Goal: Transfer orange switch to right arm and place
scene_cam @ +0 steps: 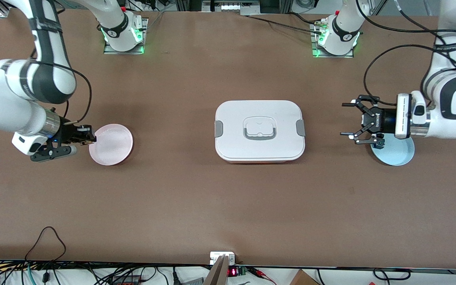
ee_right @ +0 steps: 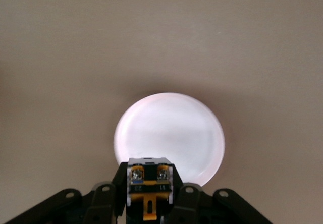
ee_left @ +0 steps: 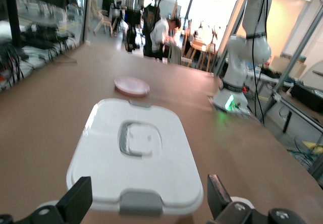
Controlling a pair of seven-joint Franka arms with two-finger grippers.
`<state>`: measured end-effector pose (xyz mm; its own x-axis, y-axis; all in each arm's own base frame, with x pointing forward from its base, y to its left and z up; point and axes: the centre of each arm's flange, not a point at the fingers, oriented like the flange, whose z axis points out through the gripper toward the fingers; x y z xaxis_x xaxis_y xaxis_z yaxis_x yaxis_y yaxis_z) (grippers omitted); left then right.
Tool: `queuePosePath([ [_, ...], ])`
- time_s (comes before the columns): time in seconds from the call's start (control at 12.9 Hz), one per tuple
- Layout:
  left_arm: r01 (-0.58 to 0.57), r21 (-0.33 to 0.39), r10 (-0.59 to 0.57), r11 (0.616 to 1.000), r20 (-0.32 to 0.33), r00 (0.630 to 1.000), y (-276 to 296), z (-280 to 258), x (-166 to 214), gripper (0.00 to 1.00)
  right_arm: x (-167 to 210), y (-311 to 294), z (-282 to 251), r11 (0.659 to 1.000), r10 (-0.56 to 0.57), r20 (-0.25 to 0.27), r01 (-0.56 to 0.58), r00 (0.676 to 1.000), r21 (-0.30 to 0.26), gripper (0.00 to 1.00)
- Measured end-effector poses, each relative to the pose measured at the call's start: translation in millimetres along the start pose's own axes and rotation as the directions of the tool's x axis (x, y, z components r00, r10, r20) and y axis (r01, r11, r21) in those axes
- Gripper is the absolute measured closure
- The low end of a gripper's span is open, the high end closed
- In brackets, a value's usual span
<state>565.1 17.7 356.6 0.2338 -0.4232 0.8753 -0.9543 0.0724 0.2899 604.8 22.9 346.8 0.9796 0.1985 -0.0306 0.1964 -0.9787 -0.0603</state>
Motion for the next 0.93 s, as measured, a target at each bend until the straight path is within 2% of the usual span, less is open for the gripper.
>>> queuePosePath([
  [0.23,0.112,-0.001,-0.110,0.994,0.173,0.979,7,-22,12,0.00,-18,5,58,0.999,0.004,-0.027,-0.005,1.000,-0.051,0.66],
  [0.39,0.223,0.032,-0.222,0.974,0.277,0.935,9,-34,17,0.00,-24,10,86,0.997,0.008,-0.039,-0.011,0.999,-0.080,0.66],
  [0.54,0.335,0.134,-0.360,0.933,0.389,0.848,8,-49,16,0.00,-26,13,109,0.994,0.005,-0.043,-0.010,0.999,-0.106,0.66],
  [0.7,0.412,0.283,-0.500,0.866,0.449,0.740,4,-65,22,0.00,-25,12,127,0.993,0.008,-0.044,-0.013,0.999,-0.118,0.66],
  [0.93,0.473,0.529,-0.707,0.704,0.457,0.540,0,-81,47,0.00,-24,-4,147,0.996,0.046,-0.047,-0.050,0.998,-0.070,0.66],
])
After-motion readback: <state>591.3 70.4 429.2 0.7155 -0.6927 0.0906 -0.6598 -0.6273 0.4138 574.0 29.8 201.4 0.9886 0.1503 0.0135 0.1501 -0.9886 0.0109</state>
